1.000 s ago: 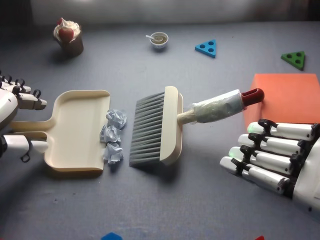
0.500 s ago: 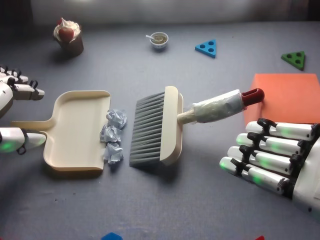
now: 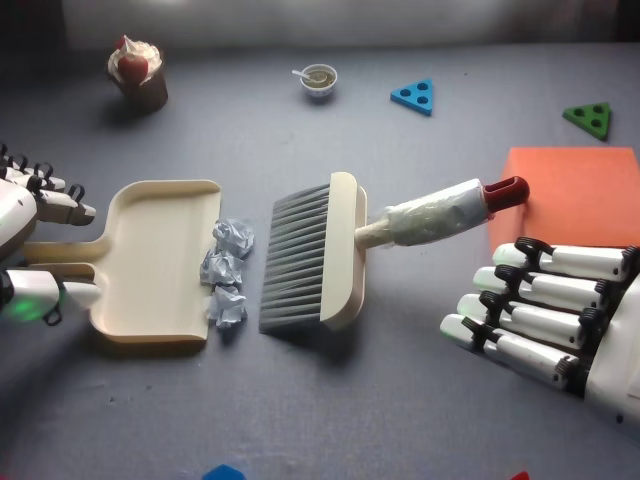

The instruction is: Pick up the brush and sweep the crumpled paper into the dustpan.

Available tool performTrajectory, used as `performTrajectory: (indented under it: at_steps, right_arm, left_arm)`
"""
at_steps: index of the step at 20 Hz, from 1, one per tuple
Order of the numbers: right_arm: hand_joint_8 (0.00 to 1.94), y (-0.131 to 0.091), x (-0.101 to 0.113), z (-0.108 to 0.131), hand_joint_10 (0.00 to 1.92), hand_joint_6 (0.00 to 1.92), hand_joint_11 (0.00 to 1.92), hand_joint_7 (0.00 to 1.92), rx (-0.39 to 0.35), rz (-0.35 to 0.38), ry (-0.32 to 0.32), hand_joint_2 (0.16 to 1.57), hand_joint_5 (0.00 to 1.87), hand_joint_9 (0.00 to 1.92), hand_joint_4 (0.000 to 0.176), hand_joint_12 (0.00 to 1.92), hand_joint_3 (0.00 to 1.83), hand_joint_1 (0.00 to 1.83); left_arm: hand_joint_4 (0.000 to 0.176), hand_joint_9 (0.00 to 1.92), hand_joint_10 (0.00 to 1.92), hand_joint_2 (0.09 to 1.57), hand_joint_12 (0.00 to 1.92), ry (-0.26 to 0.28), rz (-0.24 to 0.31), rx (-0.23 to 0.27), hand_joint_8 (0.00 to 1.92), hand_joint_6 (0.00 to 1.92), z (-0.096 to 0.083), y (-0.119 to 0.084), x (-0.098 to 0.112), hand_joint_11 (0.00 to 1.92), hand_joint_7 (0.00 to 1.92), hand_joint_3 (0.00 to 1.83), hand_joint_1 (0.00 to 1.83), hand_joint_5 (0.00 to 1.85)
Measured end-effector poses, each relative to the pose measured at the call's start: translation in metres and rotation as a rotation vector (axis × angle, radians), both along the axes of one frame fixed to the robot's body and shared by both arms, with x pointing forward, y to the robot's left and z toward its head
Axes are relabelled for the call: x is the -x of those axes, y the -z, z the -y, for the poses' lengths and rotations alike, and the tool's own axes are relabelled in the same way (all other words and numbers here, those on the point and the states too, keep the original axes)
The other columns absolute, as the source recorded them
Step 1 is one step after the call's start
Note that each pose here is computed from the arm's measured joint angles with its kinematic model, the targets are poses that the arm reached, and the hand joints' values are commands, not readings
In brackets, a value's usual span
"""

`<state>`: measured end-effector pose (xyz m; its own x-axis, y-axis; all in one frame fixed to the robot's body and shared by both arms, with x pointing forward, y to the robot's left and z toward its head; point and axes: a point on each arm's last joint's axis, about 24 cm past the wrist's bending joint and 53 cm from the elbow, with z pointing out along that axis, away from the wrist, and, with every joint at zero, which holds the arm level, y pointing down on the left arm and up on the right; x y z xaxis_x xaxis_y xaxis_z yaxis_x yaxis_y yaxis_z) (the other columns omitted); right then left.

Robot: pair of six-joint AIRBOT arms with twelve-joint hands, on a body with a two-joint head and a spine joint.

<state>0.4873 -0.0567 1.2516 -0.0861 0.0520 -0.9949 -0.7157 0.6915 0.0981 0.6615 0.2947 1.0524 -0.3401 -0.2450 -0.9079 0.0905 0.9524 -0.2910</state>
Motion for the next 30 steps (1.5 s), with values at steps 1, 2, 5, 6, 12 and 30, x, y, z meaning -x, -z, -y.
performTrajectory:
  at_steps: [1, 2, 5, 6, 12, 30]
  right_arm:
    - [0.00, 0.000, 0.000, 0.000, 0.00, 0.00, 0.23, 0.19, 0.000, 0.000, 0.000, 1.00, 0.14, 0.20, 0.000, 0.01, 0.00, 0.06]
    - [0.01, 0.000, 0.000, 0.000, 0.01, 0.01, 0.27, 0.21, 0.000, 0.000, 0.000, 0.99, 0.15, 0.23, 0.000, 0.02, 0.00, 0.05]
    - [0.00, 0.000, 0.000, 0.000, 0.01, 0.01, 0.26, 0.20, 0.000, 0.000, 0.000, 0.98, 0.14, 0.23, 0.000, 0.02, 0.00, 0.07]
    - [0.00, 0.000, 0.000, 0.000, 0.01, 0.01, 0.26, 0.20, 0.000, 0.000, 0.000, 0.98, 0.14, 0.23, 0.000, 0.02, 0.00, 0.07]
    - [0.01, 0.000, 0.000, 0.000, 0.00, 0.01, 0.23, 0.19, 0.000, 0.000, 0.000, 1.00, 0.14, 0.21, 0.000, 0.01, 0.00, 0.05]
    - [0.00, 0.000, 0.001, -0.001, 0.00, 0.00, 0.22, 0.17, -0.001, -0.001, -0.002, 0.99, 0.12, 0.19, 0.000, 0.00, 0.00, 0.03]
  left_arm:
    - [0.140, 0.25, 0.00, 1.04, 0.63, -0.002, 0.000, -0.022, 0.00, 0.00, -0.001, -0.003, -0.003, 0.00, 0.33, 0.00, 0.54, 0.51]
    - [0.140, 0.26, 0.00, 1.04, 0.64, -0.002, -0.001, -0.030, 0.00, 0.00, -0.001, -0.004, -0.004, 0.00, 0.34, 0.00, 0.54, 0.52]
    - [0.129, 0.26, 0.00, 1.04, 0.65, 0.011, -0.018, -0.047, 0.00, 0.00, 0.004, -0.003, -0.006, 0.00, 0.35, 0.00, 0.55, 0.52]
    - [0.129, 0.26, 0.00, 1.04, 0.65, 0.010, -0.024, -0.044, 0.00, 0.00, 0.004, -0.003, -0.006, 0.00, 0.35, 0.00, 0.55, 0.52]
    - [0.135, 0.26, 0.00, 1.03, 0.66, -0.007, -0.039, -0.053, 0.00, 0.01, 0.000, 0.001, -0.006, 0.00, 0.34, 0.00, 0.56, 0.52]
    - [0.075, 0.32, 0.01, 1.04, 0.70, -0.009, -0.052, -0.069, 0.01, 0.02, -0.005, 0.012, -0.010, 0.01, 0.44, 0.00, 0.76, 0.72]
